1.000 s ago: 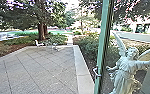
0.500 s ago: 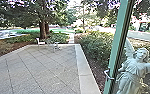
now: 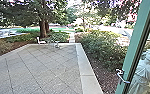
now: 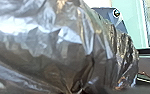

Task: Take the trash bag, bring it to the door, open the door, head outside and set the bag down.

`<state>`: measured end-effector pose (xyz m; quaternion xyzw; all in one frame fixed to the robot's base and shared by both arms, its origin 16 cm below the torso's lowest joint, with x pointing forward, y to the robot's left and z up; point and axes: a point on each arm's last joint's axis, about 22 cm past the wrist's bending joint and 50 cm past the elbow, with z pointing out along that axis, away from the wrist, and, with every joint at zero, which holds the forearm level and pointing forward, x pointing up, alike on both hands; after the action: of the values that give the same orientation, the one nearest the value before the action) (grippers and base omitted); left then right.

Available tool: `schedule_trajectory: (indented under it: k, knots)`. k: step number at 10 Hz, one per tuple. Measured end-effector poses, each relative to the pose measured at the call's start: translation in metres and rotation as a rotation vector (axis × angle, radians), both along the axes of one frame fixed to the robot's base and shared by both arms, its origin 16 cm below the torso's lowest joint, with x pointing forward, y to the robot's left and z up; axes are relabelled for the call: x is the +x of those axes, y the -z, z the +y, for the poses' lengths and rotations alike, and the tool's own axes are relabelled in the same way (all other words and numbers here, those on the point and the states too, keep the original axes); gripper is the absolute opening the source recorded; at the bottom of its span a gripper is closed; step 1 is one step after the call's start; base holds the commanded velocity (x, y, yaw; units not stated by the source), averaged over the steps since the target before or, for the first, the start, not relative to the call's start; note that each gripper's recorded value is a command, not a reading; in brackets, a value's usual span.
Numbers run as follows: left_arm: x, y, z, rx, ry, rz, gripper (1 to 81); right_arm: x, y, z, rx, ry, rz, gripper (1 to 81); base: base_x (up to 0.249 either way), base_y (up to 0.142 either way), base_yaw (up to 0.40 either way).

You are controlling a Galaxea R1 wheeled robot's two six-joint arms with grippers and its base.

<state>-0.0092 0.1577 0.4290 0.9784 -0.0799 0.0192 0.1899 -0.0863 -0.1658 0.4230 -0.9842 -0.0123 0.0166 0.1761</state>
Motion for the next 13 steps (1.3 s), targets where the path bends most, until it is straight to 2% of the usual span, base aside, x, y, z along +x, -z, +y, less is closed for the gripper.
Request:
schedule_trajectory:
  k: [2,4,6,8,10,13]
  knots:
    - [0.014,0.001,0.01,0.013,-0.001,-0.016,1.0,0.021,-0.001,0.012,0.017,0.004,-0.03,81.1,0.103,0.0,0.0]
    - [0.004,0.001,0.007,0.01,-0.001,-0.006,1.0,0.003,-0.001,0.007,0.011,0.001,-0.005,81.1,0.089,0.0,0.0]
    - [0.013,0.0,0.002,0.002,-0.001,-0.015,1.0,0.013,0.0,0.003,0.005,0.002,-0.02,81.1,0.088,0.0,0.0]
    - [0.006,0.0,0.003,0.004,0.0,-0.006,1.0,0.01,-0.001,0.006,0.008,0.001,-0.013,81.1,0.086,0.0,0.0]
    - [0.008,0.0,0.003,0.003,-0.001,-0.011,1.0,0.013,0.0,0.005,0.007,0.001,-0.018,81.1,0.085,0.0,0.0]
    - [-0.005,0.001,0.004,0.005,0.002,0.004,1.0,0.003,-0.001,0.007,0.008,-0.001,-0.007,81.1,0.085,0.0,0.0]
